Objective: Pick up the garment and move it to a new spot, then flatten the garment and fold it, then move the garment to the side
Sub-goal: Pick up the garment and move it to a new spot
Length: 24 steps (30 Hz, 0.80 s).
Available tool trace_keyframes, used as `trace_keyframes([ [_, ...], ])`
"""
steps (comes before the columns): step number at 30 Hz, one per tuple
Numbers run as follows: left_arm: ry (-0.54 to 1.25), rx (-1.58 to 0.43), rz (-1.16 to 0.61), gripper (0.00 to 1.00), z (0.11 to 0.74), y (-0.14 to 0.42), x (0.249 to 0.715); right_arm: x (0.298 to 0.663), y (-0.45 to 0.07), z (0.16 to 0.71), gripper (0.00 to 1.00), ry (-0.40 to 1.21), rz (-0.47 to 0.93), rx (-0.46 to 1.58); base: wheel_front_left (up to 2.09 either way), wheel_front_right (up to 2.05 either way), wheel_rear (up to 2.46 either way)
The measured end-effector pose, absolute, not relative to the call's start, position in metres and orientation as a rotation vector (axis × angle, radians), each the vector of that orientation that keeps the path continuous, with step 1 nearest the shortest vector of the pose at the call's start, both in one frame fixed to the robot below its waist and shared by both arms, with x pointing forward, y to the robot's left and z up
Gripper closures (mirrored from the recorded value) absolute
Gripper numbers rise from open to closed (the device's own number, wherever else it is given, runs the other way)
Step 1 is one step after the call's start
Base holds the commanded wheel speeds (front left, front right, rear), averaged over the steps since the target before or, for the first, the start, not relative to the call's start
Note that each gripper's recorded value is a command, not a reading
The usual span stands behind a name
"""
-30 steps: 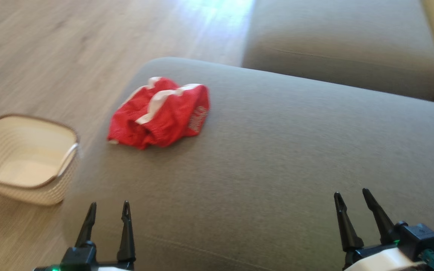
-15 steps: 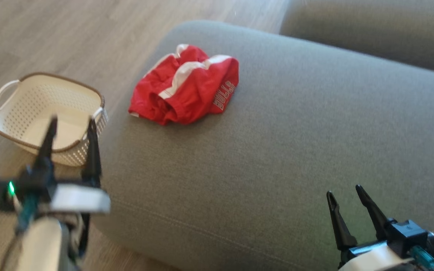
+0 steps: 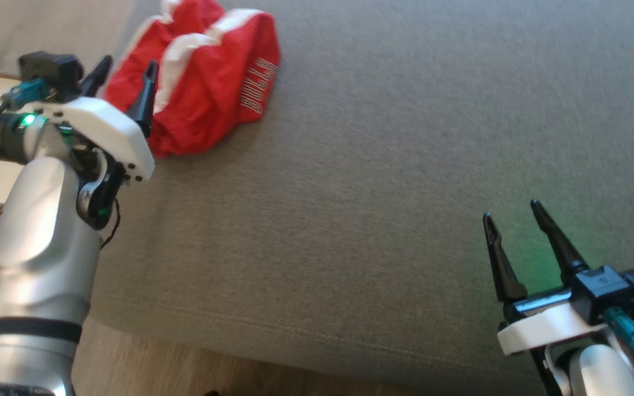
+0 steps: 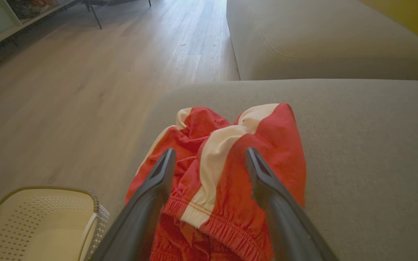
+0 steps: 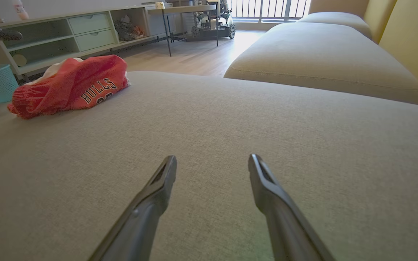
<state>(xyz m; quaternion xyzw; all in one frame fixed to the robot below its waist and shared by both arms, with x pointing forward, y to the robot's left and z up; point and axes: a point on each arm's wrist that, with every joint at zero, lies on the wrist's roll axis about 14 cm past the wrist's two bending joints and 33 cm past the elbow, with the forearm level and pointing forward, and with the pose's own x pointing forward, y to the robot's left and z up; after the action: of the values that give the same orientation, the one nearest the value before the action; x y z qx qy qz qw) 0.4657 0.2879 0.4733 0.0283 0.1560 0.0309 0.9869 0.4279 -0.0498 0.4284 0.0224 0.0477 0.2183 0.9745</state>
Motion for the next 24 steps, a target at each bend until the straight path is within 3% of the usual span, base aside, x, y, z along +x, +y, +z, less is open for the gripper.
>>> trace_keyframes([
  [10, 0.691, -0.009, -0.117, 0.0, 0.368, 0.242, 0.477, 0.441, -0.092, 0.401, 0.0, 0.147, 0.325, 0.025, 0.0, 0.0, 0.0],
  [11, 0.721, -0.001, -0.132, 0.98, 0.359, 0.239, 0.474, 0.442, -0.095, 0.4, 0.0, 0.149, 0.317, 0.023, 0.0, 0.0, 0.0],
  [17, 0.645, 0.04, -0.178, 1.0, 0.364, 0.234, 0.485, 0.45, -0.101, 0.414, 0.0, 0.104, 0.298, 0.018, 0.0, 0.0, 0.0],
  [24, 0.346, 0.125, -0.18, 1.0, 0.428, 0.248, 0.505, 0.445, -0.105, 0.444, 0.0, 0.041, 0.285, 0.027, 0.0, 0.0, 0.0],
])
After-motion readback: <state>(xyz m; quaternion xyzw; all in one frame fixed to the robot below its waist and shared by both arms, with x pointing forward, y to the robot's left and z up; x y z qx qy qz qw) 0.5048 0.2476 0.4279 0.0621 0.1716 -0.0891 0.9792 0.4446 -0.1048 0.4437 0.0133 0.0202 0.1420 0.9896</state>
